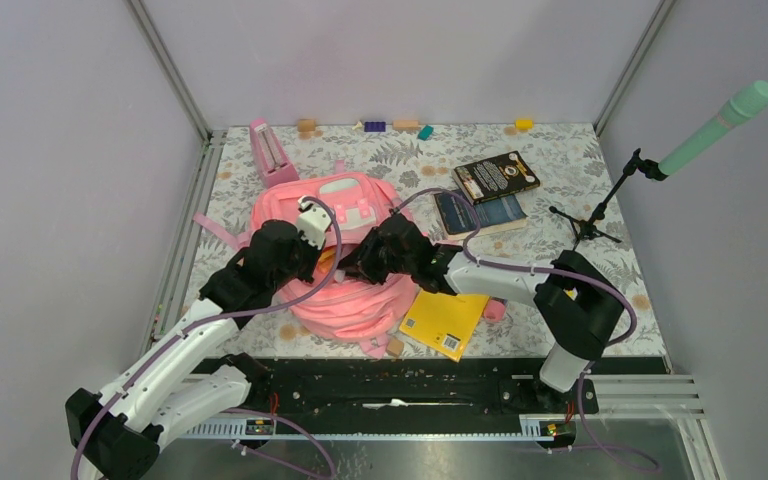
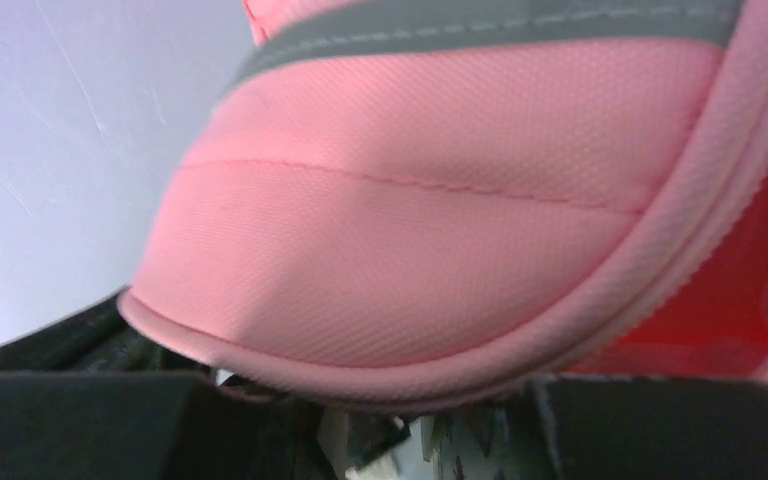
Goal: Pack the student bag
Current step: Place the stationery in the student bag.
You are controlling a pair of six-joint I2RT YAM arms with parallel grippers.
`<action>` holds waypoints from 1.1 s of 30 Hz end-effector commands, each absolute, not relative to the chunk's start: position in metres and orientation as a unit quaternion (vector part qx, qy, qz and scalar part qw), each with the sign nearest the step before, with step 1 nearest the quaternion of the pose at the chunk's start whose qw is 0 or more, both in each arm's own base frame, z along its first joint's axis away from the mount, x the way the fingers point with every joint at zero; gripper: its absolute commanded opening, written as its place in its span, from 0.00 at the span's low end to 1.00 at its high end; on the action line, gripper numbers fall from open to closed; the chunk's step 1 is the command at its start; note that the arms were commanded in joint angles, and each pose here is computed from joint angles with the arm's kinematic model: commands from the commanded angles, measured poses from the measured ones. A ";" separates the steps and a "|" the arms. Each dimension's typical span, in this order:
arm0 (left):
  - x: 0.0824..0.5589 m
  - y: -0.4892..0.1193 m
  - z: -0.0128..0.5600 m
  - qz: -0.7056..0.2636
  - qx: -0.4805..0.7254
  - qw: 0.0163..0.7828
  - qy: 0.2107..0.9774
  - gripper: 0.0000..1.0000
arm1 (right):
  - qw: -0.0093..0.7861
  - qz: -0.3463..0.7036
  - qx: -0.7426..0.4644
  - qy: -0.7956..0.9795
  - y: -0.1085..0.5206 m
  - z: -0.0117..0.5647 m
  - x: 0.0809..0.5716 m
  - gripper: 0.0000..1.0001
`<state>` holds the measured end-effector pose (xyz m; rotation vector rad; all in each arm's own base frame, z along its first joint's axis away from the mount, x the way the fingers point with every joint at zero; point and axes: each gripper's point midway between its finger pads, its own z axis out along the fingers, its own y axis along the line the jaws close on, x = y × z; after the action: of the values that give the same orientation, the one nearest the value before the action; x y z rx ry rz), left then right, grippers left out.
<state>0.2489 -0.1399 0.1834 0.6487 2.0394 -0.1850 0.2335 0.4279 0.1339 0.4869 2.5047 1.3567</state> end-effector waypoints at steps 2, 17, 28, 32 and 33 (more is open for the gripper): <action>0.263 -0.158 0.229 -0.115 0.249 0.540 0.795 0.00 | 0.253 0.475 0.225 0.812 0.437 0.172 0.282 0.00; 0.264 -0.160 0.228 -0.118 0.251 0.537 0.797 0.00 | 0.352 0.404 0.180 0.825 0.420 0.159 0.293 0.64; 0.265 -0.160 0.226 -0.118 0.249 0.537 0.798 0.00 | 0.412 0.386 0.133 0.814 0.393 0.182 0.274 0.66; 0.261 -0.169 0.227 -0.142 0.258 0.533 0.793 0.00 | 0.448 0.357 0.114 0.812 0.366 0.191 0.265 0.67; 0.258 -0.173 0.228 -0.155 0.265 0.531 0.790 0.00 | 0.455 0.349 0.111 0.812 0.357 0.191 0.263 0.68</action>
<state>0.2512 -0.1450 0.1839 0.6463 2.0334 -0.2127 0.2625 0.3886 0.1653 0.3136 2.1146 0.9655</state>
